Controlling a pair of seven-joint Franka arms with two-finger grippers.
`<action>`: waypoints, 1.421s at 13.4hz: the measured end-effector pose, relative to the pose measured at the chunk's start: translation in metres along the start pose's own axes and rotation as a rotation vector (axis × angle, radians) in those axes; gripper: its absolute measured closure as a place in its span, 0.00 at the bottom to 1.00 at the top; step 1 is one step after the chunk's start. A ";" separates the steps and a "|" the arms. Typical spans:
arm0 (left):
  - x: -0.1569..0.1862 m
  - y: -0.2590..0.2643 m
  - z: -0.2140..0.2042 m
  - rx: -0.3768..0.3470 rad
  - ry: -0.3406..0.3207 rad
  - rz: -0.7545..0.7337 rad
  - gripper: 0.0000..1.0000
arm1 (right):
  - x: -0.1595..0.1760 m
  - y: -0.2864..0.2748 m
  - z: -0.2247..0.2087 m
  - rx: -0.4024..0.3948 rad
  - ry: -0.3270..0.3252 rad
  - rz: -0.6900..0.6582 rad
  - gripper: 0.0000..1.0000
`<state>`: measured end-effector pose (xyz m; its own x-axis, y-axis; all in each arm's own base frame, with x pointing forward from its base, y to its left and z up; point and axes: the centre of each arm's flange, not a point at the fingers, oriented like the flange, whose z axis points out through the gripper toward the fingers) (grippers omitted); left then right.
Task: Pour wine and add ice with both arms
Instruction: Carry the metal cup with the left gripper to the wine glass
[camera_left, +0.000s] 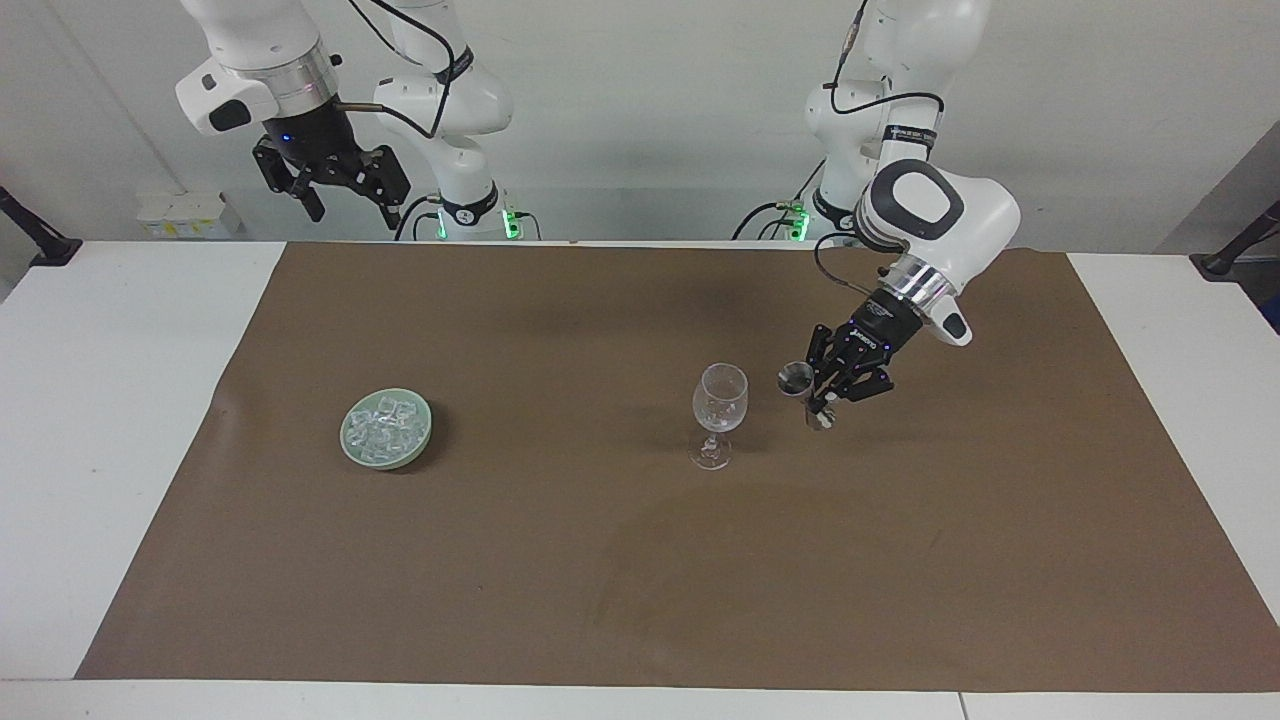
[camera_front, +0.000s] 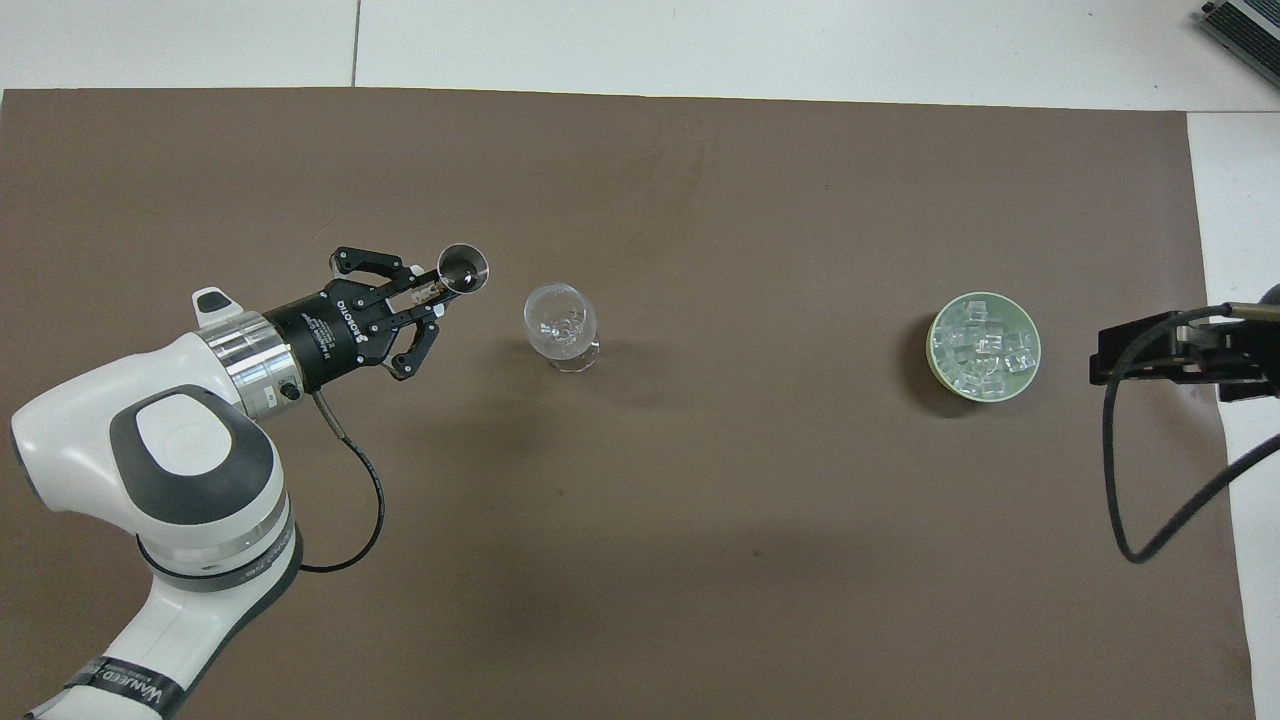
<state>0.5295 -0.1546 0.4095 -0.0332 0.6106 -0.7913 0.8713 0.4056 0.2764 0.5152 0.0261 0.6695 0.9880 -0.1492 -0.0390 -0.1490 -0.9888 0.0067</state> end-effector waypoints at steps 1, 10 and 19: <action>-0.003 -0.003 0.001 -0.004 0.005 0.005 0.79 | 0.000 0.000 0.000 0.000 0.000 0.000 0.00; -0.016 -0.022 0.009 -0.031 0.048 0.039 0.79 | 0.000 0.000 0.000 0.000 0.000 0.000 0.00; -0.032 -0.039 0.016 -0.071 0.092 0.123 0.79 | 0.000 0.000 0.000 0.000 0.000 0.000 0.00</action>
<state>0.5039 -0.2010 0.4155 0.0239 0.7167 -0.6969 0.8350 0.3691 0.4082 0.5152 0.0261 0.6695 0.9880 -0.1492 -0.0390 -0.1490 -0.9888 0.0067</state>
